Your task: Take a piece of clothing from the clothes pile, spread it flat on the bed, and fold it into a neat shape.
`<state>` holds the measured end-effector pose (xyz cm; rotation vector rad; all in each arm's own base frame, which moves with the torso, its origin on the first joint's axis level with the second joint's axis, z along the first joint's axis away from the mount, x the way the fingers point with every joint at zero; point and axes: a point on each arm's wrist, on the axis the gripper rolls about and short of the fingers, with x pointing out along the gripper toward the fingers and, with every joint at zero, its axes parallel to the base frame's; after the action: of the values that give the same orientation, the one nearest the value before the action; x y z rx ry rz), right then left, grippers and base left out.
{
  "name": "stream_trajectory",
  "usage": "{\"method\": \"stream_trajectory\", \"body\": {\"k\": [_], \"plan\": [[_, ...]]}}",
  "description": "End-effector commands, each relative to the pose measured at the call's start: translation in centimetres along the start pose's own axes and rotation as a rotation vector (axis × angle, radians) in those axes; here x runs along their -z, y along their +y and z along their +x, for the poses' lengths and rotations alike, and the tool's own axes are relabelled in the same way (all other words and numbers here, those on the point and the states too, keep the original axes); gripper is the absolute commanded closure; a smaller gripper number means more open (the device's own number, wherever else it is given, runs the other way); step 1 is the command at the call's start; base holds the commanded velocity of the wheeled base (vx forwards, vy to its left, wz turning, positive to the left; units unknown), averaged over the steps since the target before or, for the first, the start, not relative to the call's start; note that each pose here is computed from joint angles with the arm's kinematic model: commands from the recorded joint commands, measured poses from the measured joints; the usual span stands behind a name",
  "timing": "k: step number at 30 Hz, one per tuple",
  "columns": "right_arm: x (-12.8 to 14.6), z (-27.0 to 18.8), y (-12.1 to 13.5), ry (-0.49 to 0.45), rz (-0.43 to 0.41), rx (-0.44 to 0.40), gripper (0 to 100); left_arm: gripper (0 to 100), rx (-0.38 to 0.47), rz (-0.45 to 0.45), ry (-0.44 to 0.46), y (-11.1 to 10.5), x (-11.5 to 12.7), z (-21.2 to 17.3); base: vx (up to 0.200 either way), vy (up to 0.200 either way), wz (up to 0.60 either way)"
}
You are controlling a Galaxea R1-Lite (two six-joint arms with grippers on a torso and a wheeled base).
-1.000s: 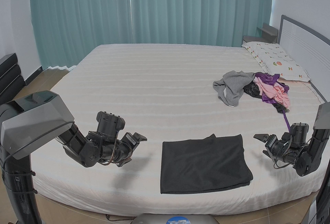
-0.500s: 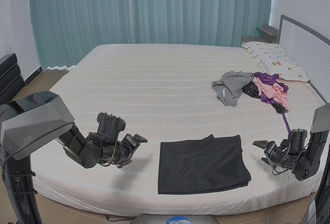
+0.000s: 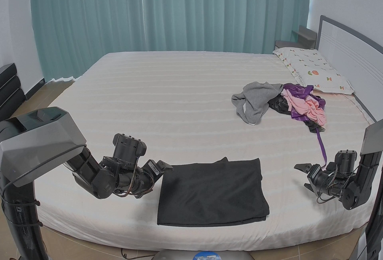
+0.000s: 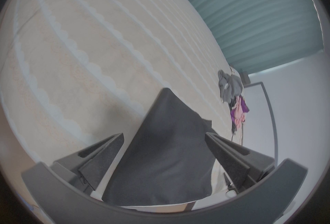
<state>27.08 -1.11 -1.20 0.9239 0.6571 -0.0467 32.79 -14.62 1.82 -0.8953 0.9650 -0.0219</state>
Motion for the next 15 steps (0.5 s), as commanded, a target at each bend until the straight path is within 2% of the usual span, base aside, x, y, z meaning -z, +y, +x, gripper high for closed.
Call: {"method": "stream_trajectory", "body": {"k": [1,4,7,11,15], "plan": [[0.1,0.1,0.0,0.005,-0.002,0.0,0,0,-0.02,0.067,0.026,0.7,0.6,0.1,0.0,0.0,0.0],[0.3,0.1,0.0,0.01,-0.004,0.001,0,0,-0.013,0.147,0.078,1.1,1.2,0.3,0.0,0.0,0.0],[0.3,0.1,0.1,0.013,-0.005,-0.001,0,0,-0.012,0.214,0.093,1.3,1.4,0.4,0.0,0.0,0.0],[0.3,0.1,0.1,0.013,-0.005,-0.001,0,0,-0.03,0.267,0.097,1.6,1.8,1.0,0.0,0.0,0.0],[0.4,0.1,0.1,0.015,-0.007,-0.002,0,0,-0.001,0.299,0.088,1.6,2.2,1.6,0.0,0.0,0.0]]}}
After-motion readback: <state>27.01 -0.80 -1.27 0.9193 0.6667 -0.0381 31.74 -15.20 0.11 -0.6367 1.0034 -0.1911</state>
